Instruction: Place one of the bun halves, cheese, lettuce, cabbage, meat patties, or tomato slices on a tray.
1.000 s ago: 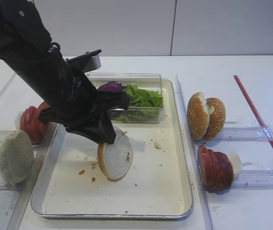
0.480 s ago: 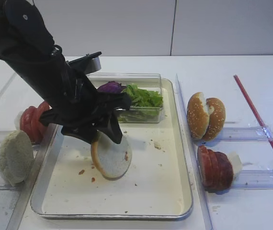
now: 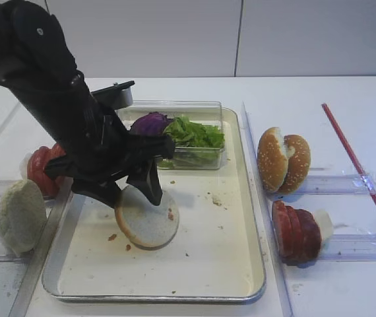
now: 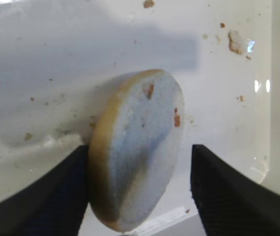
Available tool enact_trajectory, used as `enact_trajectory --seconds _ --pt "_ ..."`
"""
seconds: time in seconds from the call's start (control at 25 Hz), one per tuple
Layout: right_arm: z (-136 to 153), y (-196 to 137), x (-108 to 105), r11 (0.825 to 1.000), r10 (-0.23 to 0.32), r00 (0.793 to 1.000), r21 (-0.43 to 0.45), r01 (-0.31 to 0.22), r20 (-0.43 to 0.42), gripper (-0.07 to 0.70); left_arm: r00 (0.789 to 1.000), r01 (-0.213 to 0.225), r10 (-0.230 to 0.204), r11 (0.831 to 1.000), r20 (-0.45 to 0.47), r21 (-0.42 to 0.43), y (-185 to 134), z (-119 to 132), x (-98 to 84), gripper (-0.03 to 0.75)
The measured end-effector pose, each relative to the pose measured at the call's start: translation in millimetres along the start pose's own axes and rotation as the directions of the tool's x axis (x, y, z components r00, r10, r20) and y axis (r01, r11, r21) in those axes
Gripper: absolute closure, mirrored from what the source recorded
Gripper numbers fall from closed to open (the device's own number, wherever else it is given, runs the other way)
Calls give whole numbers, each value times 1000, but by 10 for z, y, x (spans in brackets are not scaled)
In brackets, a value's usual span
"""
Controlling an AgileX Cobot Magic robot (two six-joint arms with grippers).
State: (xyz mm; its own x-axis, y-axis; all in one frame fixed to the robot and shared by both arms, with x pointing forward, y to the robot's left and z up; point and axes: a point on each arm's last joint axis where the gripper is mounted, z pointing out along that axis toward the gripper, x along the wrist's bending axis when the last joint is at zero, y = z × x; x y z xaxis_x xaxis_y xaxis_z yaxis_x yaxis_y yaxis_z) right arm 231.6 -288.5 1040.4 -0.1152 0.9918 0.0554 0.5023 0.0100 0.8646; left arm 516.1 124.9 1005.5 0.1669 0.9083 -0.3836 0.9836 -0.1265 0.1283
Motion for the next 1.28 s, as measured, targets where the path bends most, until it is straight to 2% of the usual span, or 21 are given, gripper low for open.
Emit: enact_trajectory --seconds 0.36,0.72,1.04,1.16,1.28 --pt "0 0 0 1000 0 1000 0 0 0 167 1000 0 0 1000 4 2 23 -28 -23 304" --pt "0 0 0 1000 0 1000 0 0 0 167 998 -26 28 999 -61 29 14 -57 21 304" --pt "0 0 0 1000 0 1000 0 0 0 167 991 -58 60 998 -116 19 147 -333 -73 304" --pt "0 0 0 1000 0 1000 0 0 0 167 982 -69 74 997 -173 36 181 -483 -89 304" --pt "0 0 0 1000 0 1000 0 0 0 167 967 -96 89 995 -238 -21 278 -647 -104 304"
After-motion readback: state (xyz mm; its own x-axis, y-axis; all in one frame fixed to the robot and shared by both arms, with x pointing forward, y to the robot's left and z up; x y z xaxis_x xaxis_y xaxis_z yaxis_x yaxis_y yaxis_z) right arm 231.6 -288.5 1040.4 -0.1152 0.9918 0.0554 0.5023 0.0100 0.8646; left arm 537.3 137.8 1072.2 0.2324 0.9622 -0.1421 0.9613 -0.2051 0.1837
